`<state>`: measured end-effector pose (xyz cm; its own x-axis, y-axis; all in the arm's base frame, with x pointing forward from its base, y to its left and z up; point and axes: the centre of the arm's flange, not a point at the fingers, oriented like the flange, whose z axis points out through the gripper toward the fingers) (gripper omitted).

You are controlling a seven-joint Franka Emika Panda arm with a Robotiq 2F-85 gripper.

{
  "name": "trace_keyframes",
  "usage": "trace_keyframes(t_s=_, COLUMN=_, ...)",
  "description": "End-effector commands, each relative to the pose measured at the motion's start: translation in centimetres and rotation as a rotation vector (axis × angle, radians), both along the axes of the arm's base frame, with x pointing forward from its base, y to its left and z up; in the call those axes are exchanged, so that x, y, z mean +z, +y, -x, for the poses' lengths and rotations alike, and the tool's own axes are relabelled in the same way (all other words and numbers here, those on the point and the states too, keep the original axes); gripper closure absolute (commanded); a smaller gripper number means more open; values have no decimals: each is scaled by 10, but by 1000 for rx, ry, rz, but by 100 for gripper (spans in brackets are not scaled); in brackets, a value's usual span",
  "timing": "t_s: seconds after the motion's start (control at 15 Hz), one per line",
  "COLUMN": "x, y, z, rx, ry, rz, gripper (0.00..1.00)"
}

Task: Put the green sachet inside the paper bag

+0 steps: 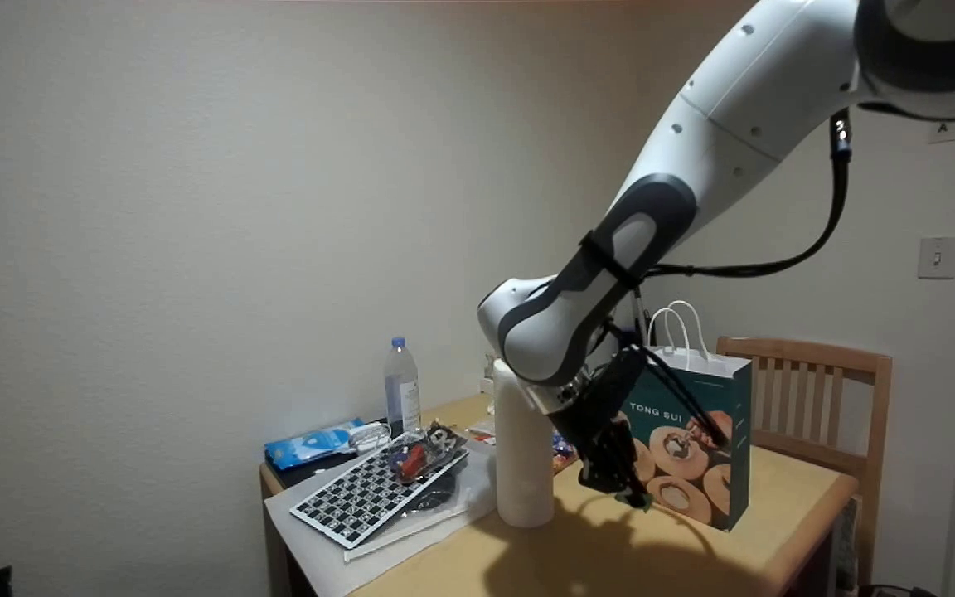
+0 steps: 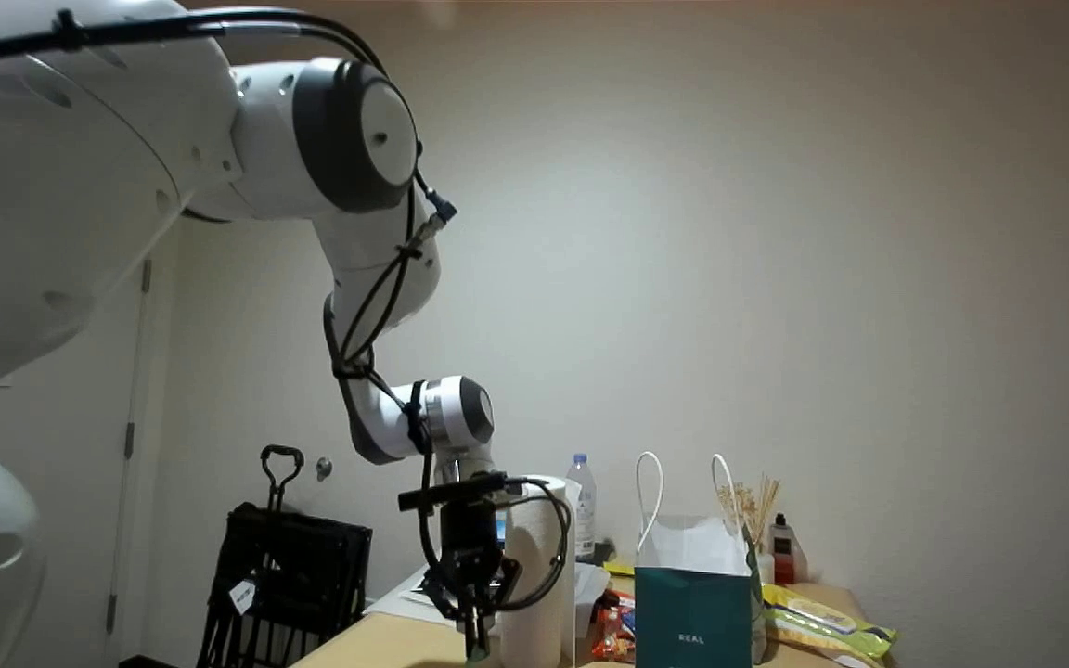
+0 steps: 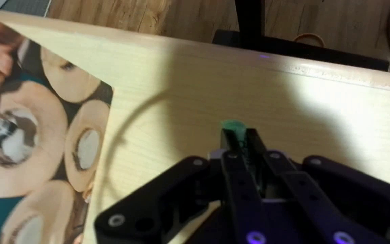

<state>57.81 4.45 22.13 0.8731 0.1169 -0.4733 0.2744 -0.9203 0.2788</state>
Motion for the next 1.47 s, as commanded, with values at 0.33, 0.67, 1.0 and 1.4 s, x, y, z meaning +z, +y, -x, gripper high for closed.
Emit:
trace_keyframes(t_s=0.33, x=161, y=-16, z=89, rx=-395, ry=-222, rz=-40, gripper=94)
trace_keyframes(t_s=0.67, x=162, y=-10, z=67, rx=-357, ry=-233, rz=-42, gripper=90)
trace_keyframes(t_s=1.0, x=165, y=-28, z=66, rx=-468, ry=-272, rz=-18, gripper=94)
trace_keyframes(t_s=1.4, x=202, y=-95, z=77, rx=-763, ry=-378, rz=21, gripper=94)
